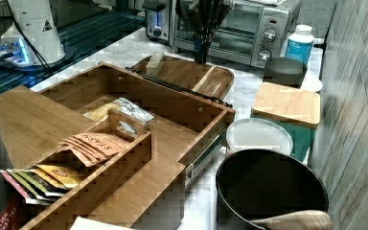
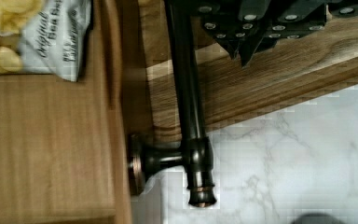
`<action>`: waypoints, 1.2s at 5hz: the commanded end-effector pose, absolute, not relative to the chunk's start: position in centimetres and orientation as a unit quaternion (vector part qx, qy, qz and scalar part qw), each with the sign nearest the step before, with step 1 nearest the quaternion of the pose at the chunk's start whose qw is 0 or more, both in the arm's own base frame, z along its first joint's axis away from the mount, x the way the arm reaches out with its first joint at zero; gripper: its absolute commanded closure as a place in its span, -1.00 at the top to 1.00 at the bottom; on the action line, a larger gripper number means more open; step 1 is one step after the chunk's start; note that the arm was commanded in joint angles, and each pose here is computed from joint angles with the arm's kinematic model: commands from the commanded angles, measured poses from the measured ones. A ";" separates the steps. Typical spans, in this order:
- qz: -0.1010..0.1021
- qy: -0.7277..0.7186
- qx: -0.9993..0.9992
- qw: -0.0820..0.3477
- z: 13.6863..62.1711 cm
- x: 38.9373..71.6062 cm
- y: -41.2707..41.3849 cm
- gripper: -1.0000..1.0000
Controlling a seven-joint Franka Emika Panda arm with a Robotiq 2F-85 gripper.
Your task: Close the drawer.
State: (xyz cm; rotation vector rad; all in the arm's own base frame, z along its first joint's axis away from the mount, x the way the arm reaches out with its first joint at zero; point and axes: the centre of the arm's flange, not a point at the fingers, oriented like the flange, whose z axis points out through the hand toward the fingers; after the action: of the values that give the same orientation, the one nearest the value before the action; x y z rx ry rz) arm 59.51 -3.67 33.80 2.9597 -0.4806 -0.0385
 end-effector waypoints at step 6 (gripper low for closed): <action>0.009 -0.112 0.990 0.089 27.3 57.3 -3.4 -1.00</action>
State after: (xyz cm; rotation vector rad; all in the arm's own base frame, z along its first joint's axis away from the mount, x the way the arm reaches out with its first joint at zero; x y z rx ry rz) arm 55.80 -1.17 23.97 2.9501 -0.3205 -0.0440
